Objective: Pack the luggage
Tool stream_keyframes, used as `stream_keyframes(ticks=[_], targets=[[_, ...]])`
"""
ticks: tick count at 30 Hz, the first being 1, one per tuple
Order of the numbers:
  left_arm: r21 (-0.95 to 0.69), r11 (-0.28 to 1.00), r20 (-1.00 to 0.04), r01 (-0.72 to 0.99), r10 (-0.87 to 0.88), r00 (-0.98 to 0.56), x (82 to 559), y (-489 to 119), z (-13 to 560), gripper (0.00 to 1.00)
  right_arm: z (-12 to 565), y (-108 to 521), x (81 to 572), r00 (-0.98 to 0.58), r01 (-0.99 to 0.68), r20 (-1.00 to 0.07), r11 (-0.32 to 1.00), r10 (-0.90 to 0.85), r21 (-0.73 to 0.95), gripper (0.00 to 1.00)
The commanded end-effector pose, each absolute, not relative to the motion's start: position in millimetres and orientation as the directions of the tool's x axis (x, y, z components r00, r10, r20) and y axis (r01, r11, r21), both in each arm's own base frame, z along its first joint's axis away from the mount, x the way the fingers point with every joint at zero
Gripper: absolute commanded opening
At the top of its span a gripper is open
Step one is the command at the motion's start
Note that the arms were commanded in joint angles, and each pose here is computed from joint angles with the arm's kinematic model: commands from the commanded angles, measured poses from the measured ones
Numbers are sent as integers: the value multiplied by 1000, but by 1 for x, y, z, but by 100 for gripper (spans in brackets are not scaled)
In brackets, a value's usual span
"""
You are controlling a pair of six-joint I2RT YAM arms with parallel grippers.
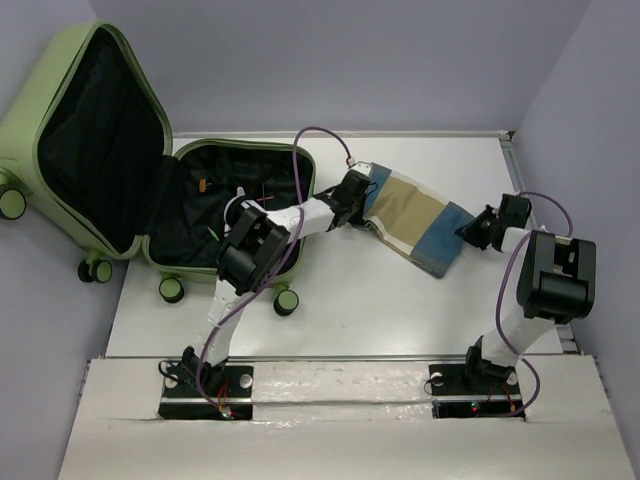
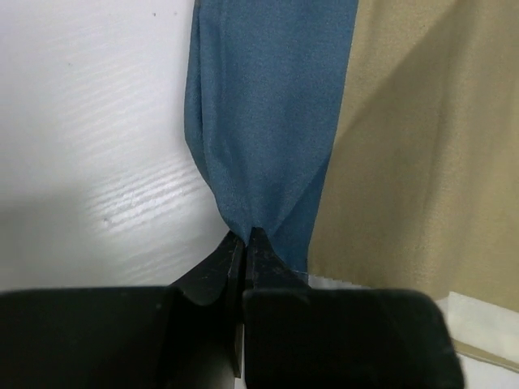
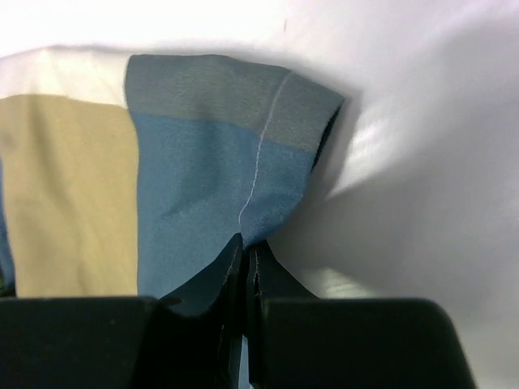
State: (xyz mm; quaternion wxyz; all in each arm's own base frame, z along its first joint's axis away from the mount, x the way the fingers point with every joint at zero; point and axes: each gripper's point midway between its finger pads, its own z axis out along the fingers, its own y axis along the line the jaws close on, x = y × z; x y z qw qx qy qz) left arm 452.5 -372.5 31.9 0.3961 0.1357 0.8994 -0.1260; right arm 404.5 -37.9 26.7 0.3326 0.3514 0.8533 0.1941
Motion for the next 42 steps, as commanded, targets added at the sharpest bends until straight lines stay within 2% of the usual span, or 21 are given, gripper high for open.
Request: stream_keyframes(ticks=[1,5,10,16,18,19,20,22,23,25,27,28,29,31,35,36,38,39,40,41,42], targets=[[-185,902,-825,389,72,-561,445,-380,125,6,89,-15,407,-450,275,-509,656,734,703,7],[-222,870,-883,441,13,-470,448,-389,205,6,140,-5,403,-403,156,-560,657,724,737,7],[-257,852,-900,456,-39,-434,459,-378,267,6,190,16,399,-387,23,-588,645,710,764,7],[-282,881,-920,379,-136,-369,481,-305,343,6,264,81,418,-414,-175,-641,635,646,753,7],[-279,912,-927,301,-174,-333,485,-260,370,6,292,104,434,-411,-232,-659,626,630,744,7],[-278,923,-924,267,-180,-338,490,-248,365,6,283,117,434,-443,-230,-647,619,621,751,7],[-283,928,-926,244,-198,-323,484,-230,375,6,309,144,438,-440,-297,-666,602,603,741,7],[-302,942,-924,146,-252,-286,478,-179,392,6,321,171,447,-450,-338,-675,589,584,734,7],[-298,950,-915,95,-256,-313,476,-162,372,6,326,198,455,-476,-368,-677,571,562,733,7],[-322,947,-913,4,-309,-266,462,-114,381,6,327,224,464,-505,-394,-673,550,540,737,7],[-311,947,-902,-87,-322,-286,450,-82,353,6,319,264,474,-546,-420,-676,536,495,732,7],[-320,938,-907,-133,-344,-243,437,-56,361,6,314,278,478,-561,-426,-677,536,475,729,7],[-301,935,-900,-189,-344,-269,430,-41,336,6,283,292,487,-607,-397,-666,561,433,726,7],[-292,924,-903,-246,-351,-248,411,-17,332,6,289,328,489,-612,-442,-689,555,387,704,7],[-234,872,-885,-431,-375,-277,383,48,273,6,240,380,493,-680,-447,-678,574,281,686,7],[-226,858,-885,-460,-379,-272,378,59,267,17,224,393,501,-689,-449,-676,579,260,680,8],[-222,842,-874,-491,-395,-283,374,72,251,26,211,418,497,-698,-483,-686,571,207,664,14],[-220,833,-873,-507,-400,-278,373,80,251,31,202,420,500,-714,-473,-674,581,187,662,26],[-216,832,-873,-510,-399,-280,375,81,252,37,202,434,504,-709,-494,-684,570,173,656,32],[-214,833,-878,-511,-393,-274,376,83,258,38,199,435,505,-710,-496,-685,574,164,651,40],[-218,833,-890,-509,-383,-246,378,85,275,43,196,439,502,-706,-509,-694,581,140,635,57]])
